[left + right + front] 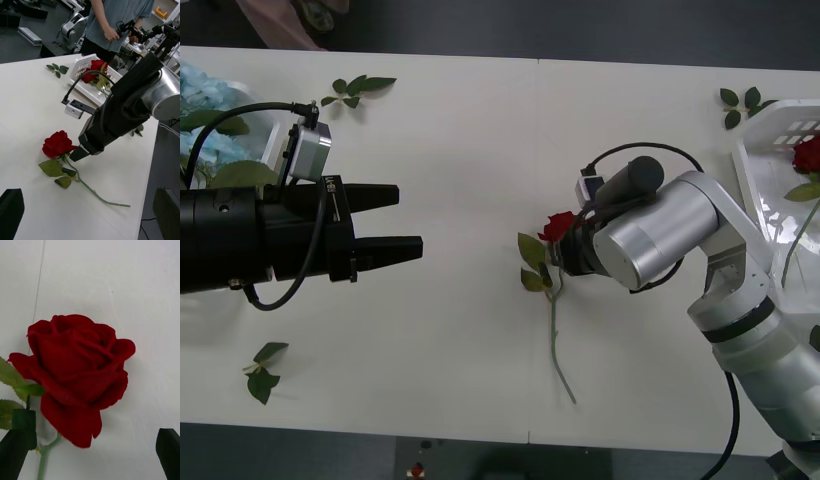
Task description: Put the red flowers into the right box and the blue flowers into the left box
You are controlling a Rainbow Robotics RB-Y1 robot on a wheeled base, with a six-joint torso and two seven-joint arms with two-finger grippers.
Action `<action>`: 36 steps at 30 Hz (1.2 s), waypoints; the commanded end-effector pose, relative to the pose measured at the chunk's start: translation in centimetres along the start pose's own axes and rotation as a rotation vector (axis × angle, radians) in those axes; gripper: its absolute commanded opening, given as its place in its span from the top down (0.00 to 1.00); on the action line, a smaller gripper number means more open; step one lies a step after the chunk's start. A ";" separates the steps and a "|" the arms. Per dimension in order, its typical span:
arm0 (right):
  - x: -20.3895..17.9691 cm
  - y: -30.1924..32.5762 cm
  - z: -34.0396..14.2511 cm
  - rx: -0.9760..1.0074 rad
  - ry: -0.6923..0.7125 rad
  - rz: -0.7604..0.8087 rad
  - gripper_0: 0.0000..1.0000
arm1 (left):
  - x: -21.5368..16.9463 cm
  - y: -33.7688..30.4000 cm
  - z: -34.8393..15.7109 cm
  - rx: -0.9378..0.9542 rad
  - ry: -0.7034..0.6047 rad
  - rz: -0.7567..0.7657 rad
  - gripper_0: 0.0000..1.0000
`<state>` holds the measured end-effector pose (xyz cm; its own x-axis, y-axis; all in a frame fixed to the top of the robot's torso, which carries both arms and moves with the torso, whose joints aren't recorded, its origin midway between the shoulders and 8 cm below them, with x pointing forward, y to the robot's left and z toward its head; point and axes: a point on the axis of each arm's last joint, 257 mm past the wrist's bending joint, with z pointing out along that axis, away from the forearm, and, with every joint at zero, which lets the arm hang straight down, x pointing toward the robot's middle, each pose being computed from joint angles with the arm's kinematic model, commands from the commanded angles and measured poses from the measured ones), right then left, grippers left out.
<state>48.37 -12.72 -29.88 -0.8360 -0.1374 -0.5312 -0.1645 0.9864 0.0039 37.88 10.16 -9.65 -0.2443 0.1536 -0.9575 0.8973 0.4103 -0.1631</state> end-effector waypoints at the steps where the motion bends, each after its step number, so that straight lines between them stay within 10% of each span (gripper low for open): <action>1: -1.7 1.1 0.0 -0.002 -0.033 0.051 0.00 | -1.0 -1.0 0.1 0.022 -0.001 0.061 0.00; 31: 1.1 3.0 3.4 0.038 0.003 0.105 0.00 | -1.0 -1.0 0.1 0.022 -0.001 0.061 0.00; 36: 1.4 3.1 3.5 0.040 0.005 0.116 0.72 | -1.0 -1.0 0.1 0.022 -0.001 0.061 0.00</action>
<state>47.71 -10.72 -35.02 -0.8690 -0.0568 -0.4916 -0.0624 0.9980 -0.0052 37.88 10.16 -9.65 -0.2443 0.1536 -0.9575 0.8973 0.4103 -0.1631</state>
